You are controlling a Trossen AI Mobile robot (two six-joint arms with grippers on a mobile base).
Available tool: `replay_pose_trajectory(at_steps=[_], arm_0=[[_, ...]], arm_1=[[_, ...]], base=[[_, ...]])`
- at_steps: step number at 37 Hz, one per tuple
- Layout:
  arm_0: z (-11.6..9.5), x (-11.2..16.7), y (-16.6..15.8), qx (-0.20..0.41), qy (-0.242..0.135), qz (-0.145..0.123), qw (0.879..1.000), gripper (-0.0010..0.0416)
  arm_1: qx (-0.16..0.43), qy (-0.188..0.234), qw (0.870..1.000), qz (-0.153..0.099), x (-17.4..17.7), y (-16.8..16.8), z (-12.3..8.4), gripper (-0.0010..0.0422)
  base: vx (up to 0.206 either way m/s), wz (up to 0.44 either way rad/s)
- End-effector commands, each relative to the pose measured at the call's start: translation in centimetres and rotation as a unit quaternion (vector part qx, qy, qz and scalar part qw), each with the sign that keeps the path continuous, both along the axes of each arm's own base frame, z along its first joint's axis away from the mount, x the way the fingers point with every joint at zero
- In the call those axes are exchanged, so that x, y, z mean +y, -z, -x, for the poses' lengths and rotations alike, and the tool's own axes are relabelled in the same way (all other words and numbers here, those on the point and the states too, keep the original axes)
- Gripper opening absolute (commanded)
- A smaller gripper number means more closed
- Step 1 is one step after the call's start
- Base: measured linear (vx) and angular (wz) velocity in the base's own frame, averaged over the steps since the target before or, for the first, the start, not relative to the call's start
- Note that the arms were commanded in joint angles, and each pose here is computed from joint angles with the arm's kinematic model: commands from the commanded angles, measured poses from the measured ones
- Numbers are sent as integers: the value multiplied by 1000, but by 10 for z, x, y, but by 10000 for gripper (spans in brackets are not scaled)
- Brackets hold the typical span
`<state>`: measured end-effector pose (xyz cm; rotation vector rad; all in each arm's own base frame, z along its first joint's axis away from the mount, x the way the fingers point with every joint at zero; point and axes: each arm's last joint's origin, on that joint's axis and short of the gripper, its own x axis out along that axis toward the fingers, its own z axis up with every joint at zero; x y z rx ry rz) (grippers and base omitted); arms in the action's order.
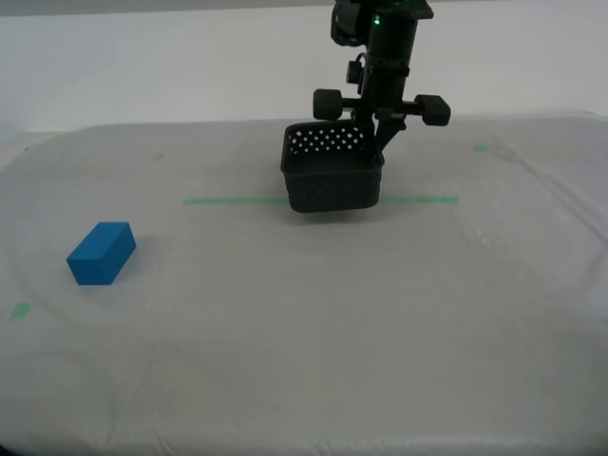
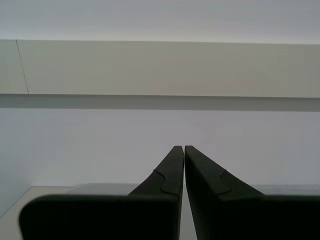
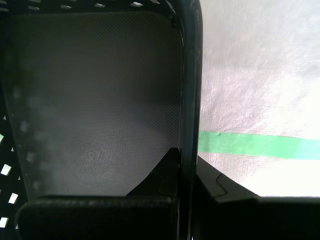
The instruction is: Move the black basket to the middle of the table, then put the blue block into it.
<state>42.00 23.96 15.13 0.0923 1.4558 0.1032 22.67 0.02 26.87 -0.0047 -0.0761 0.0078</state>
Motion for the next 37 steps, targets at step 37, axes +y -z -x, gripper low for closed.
replay_pose_trajectory(at_steps=[37], arm_0=[[1, -9, 25, -7, 9, 18, 1000, 30]], arm_1=[[-3, 0, 1000, -1, 0, -1, 0, 0]], base=[[0, 0]])
